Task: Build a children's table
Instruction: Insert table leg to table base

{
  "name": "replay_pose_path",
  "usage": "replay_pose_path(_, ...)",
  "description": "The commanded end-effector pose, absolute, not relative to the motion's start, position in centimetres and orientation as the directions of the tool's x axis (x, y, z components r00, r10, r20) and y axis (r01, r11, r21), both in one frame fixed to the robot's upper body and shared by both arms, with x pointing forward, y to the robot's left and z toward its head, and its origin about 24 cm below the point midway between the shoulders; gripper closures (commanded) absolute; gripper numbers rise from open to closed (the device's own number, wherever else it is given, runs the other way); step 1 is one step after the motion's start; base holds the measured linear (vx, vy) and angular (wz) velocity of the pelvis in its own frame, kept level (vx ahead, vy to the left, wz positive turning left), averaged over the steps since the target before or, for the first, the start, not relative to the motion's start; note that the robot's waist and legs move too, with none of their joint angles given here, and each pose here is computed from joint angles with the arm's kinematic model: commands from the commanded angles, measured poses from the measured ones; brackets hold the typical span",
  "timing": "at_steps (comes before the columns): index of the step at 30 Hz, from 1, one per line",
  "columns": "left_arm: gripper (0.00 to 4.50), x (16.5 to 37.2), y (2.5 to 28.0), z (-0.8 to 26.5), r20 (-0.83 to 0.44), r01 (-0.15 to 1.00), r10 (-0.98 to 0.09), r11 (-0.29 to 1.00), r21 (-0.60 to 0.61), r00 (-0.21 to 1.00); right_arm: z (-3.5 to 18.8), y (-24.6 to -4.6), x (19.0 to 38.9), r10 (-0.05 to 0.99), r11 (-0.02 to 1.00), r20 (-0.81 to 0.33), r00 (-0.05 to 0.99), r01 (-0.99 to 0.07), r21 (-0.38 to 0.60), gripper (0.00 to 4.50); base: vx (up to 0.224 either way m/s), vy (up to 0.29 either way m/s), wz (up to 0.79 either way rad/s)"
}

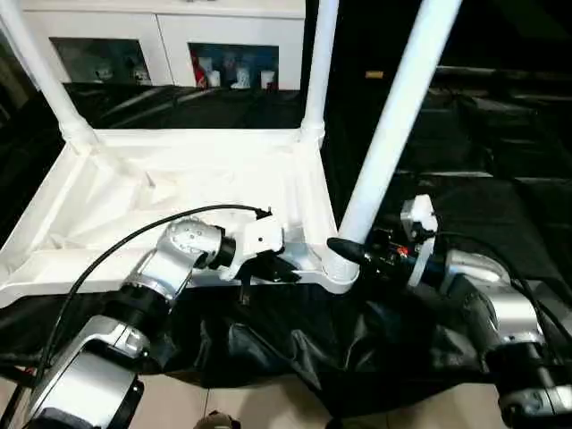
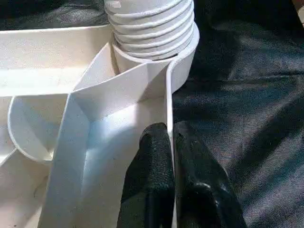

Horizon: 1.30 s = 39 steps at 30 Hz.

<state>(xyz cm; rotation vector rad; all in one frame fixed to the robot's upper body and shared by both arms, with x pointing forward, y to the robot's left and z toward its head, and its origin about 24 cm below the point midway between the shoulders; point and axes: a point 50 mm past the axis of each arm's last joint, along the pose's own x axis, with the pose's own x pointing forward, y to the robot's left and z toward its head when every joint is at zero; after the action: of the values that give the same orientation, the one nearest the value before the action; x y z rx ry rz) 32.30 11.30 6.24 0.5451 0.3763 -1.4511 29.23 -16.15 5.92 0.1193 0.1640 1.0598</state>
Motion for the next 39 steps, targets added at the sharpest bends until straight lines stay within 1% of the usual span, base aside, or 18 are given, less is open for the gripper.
replay_pose_path(1,4.50,33.3,11.3,7.9,-0.529,0.978,-0.834,0.059,0.199,0.158,2.7,-16.0,27.5,0.875,0.480,-0.215,0.434,-0.835,0.269,2.63,0.000,0.000,0.00)
replay_pose_path(7,4.50,33.3,11.2,7.8,-0.531,0.978,-0.833,0.057,0.199,0.157,2.6,-15.1,27.3,0.871,0.480,-0.239,0.429,-0.845,0.235,2.63,0.000,0.000,0.00)
replay_pose_path(12,4.50,33.3,11.2,7.8,-0.534,0.979,-0.832,0.052,0.197,0.152,1.8,-14.4,27.4,0.863,0.466,-0.316,0.394,-0.863,0.197,2.63,0.000,0.000,0.00)
replay_pose_path(16,4.50,33.1,11.2,7.7,-0.537,0.980,-0.831,0.045,0.193,0.143,1.3,-13.6,27.3,0.865,0.409,-0.381,0.328,-0.900,0.154,2.63,0.000,0.000,0.00)
replay_pose_path(22,4.50,33.0,11.3,7.4,-0.543,0.982,-0.828,0.042,0.187,0.138,0.7,-13.2,27.0,0.867,0.372,-0.405,0.290,-0.917,0.142,2.63,0.000,0.000,0.00)
replay_pose_path(28,4.50,33.1,11.4,7.5,-0.552,0.982,-0.823,0.038,0.184,0.135,0.8,-12.9,27.3,0.865,0.358,-0.414,0.283,-0.926,0.116,2.63,0.000,0.000,0.00)
replay_pose_path(32,4.50,33.1,11.3,7.7,-0.555,0.983,-0.823,0.021,0.182,0.121,1.5,-11.9,28.5,0.873,0.336,-0.401,0.278,-0.938,0.081,2.63,0.000,0.000,0.00)
replay_pose_path(35,4.50,33.1,11.1,7.8,-0.543,0.983,-0.831,0.020,0.184,0.119,2.5,-11.1,29.3,0.891,0.337,-0.352,0.288,-0.938,0.086,2.63,0.000,0.000,0.00)
replay_pose_path(39,4.50,33.2,11.0,8.0,-0.532,0.982,-0.838,0.026,0.188,0.124,3.5,-10.8,30.1,0.902,0.369,-0.286,0.324,-0.922,0.118,2.63,0.000,0.000,0.00)
